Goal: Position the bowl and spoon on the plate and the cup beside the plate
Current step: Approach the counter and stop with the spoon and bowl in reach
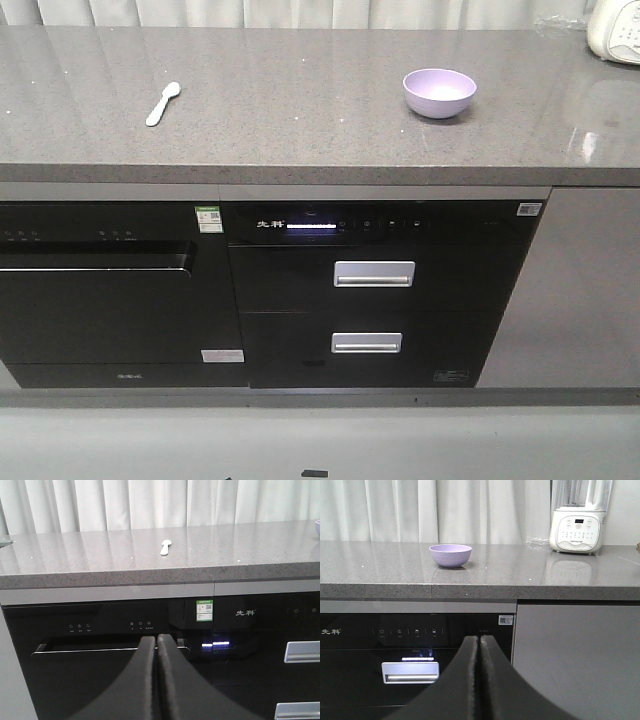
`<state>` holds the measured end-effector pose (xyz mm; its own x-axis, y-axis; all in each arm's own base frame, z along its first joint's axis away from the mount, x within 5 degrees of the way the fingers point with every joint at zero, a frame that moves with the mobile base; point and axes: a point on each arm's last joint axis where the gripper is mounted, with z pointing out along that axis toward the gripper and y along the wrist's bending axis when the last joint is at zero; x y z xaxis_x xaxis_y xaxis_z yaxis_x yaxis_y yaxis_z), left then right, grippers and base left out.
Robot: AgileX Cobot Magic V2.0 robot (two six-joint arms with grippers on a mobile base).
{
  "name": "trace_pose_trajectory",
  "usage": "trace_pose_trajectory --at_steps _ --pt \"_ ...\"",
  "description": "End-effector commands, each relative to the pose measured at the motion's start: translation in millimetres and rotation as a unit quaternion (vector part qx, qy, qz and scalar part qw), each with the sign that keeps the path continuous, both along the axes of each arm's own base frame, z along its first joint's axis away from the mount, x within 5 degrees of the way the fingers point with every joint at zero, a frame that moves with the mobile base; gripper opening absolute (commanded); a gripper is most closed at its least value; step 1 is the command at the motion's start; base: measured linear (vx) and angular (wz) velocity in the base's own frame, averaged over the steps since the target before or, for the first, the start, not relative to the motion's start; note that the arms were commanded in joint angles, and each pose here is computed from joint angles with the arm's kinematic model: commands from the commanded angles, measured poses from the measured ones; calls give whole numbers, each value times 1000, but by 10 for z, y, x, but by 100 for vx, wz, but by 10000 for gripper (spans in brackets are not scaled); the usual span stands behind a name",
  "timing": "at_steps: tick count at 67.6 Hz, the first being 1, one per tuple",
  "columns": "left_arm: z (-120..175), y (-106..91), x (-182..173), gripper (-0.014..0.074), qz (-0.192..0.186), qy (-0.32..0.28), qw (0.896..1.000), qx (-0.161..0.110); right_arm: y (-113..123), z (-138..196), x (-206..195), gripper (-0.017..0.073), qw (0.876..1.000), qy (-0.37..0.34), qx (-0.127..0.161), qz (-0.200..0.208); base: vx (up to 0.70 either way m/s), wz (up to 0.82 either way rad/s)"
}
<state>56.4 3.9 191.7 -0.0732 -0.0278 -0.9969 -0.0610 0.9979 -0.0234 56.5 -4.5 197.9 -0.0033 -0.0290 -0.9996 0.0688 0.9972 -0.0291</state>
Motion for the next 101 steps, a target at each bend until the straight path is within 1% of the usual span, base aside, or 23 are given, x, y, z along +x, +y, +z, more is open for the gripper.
trace_pose_trajectory --at_steps 1,101 --pt "95 -7 -10 -6 -4 -44 999 -3 14 59 -7 -3 999 -39 -7 6 9 1" --pt "95 -7 -10 -6 -4 -44 999 -3 14 59 -7 -3 999 -39 -7 6 7 -3"
